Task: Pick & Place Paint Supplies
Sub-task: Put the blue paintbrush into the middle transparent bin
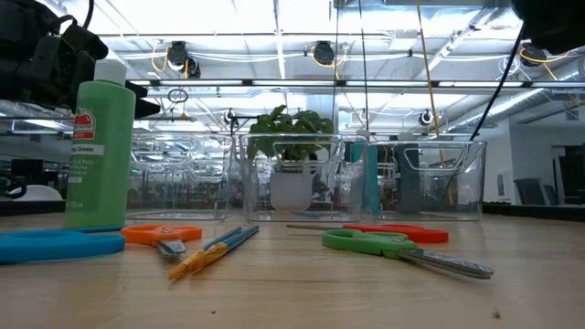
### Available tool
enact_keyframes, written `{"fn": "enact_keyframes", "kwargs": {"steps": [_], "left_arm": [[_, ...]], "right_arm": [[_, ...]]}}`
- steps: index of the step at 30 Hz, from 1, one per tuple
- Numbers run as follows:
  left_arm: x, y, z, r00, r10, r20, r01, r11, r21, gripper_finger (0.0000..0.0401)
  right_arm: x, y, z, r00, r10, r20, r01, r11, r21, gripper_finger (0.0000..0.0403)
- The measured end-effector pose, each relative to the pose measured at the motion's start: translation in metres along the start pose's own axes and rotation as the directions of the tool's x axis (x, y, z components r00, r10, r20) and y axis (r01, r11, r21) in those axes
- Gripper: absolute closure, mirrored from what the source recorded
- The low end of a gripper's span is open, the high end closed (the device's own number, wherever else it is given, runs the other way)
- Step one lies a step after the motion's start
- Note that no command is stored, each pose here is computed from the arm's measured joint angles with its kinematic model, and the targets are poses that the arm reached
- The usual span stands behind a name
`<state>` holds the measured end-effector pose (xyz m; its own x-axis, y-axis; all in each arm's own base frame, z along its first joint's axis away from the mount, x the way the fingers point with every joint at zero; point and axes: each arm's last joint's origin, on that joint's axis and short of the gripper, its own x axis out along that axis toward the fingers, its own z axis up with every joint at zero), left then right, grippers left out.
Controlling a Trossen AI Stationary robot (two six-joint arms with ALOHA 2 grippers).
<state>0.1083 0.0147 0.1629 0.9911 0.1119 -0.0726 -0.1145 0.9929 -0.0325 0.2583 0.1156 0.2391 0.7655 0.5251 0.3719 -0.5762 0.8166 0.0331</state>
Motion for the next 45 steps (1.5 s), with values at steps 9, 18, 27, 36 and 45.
{"fn": "enact_keyframes", "kwargs": {"steps": [9, 18, 27, 36, 45], "left_arm": [[0.000, 0.000, 0.000, 1.000, 0.000, -0.001, 0.000, 1.000, 0.000, 0.0107], [0.000, 0.000, 0.000, 1.000, 0.000, 0.000, 0.000, 1.000, 0.000, 0.0107], [0.000, 0.000, 0.000, 1.000, 0.000, 0.000, 0.000, 1.000, 0.000, 0.0107], [0.000, 0.000, 0.000, 1.000, 0.000, 0.000, 0.000, 1.000, 0.000, 0.0107], [0.000, 0.000, 0.000, 1.000, 0.000, 0.000, 0.000, 1.000, 0.000, 0.0107]], "right_arm": [[-0.006, -0.028, 0.001, 0.893, -0.449, 0.030, 0.450, 0.893, -0.016, 0.0403], [-0.009, -0.037, -0.003, 0.861, -0.509, -0.012, 0.509, 0.861, -0.022, 0.0403], [-0.009, -0.037, -0.004, 0.860, -0.510, -0.024, 0.509, 0.860, -0.025, 0.0403], [-0.010, -0.037, -0.005, 0.858, -0.513, -0.036, 0.512, 0.859, -0.031, 0.0403], [-0.010, -0.038, -0.006, 0.856, -0.515, -0.042, 0.514, 0.857, -0.033, 0.0403]]}}
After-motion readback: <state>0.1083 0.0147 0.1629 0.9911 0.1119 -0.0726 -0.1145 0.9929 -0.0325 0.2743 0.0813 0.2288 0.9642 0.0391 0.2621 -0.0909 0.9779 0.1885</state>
